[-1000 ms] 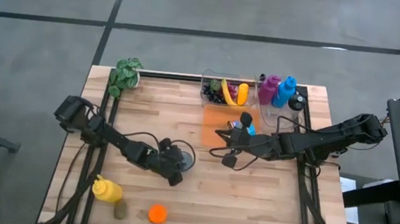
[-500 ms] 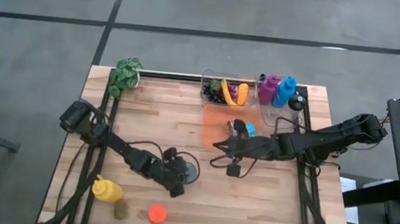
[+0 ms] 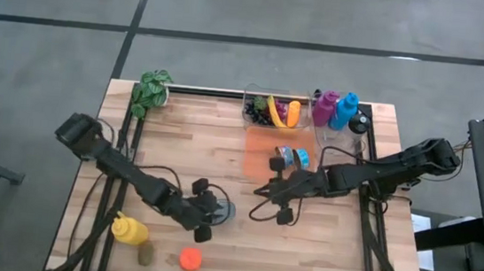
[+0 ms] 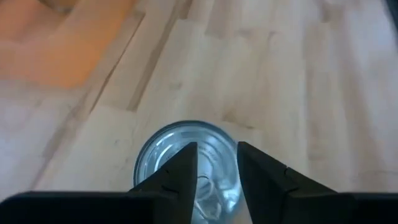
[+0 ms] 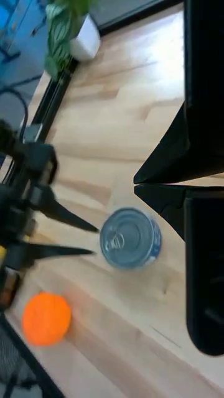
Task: Pick & Place Food Item
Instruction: Put the blue tuna can into the orange bin
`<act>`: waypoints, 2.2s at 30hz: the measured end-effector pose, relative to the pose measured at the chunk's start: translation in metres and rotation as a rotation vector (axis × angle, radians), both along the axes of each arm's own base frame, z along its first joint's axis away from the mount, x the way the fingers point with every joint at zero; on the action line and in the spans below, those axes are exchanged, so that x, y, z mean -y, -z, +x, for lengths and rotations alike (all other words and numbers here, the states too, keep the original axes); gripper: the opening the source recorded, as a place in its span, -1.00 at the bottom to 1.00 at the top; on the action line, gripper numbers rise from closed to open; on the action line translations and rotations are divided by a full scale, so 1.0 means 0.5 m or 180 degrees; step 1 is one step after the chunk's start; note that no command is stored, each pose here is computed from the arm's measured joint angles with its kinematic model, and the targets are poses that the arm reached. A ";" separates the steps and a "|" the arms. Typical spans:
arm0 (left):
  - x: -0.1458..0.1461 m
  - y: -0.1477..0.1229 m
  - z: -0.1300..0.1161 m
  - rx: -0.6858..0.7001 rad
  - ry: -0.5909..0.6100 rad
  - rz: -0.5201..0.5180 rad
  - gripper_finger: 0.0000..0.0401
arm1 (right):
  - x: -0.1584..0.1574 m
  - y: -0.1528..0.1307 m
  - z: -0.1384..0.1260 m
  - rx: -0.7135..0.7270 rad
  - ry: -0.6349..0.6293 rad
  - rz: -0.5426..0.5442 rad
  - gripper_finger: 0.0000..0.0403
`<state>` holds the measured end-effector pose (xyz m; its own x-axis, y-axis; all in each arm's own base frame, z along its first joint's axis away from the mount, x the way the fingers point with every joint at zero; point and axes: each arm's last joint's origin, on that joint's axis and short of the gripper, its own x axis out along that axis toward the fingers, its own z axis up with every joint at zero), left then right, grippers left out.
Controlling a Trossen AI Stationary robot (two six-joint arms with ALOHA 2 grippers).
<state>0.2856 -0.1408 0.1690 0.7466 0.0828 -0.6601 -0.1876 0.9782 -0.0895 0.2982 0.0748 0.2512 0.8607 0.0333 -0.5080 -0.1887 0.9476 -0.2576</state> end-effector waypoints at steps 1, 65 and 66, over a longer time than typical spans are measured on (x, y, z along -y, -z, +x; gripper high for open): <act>0.002 -0.013 -0.007 0.0032 0.0041 0.0017 -0.41 | -0.001 0.000 0.000 -0.0002 -0.0042 0.0009 -0.96; 0.003 -0.126 -0.101 0.0285 0.0048 0.0237 -0.41 | -0.056 0.193 0.249 -0.1355 -0.1499 -0.0422 -0.96; 0.003 -0.126 -0.101 0.0285 0.0048 0.0237 -0.41 | -0.056 0.193 0.249 -0.1356 -0.1499 -0.0421 -0.96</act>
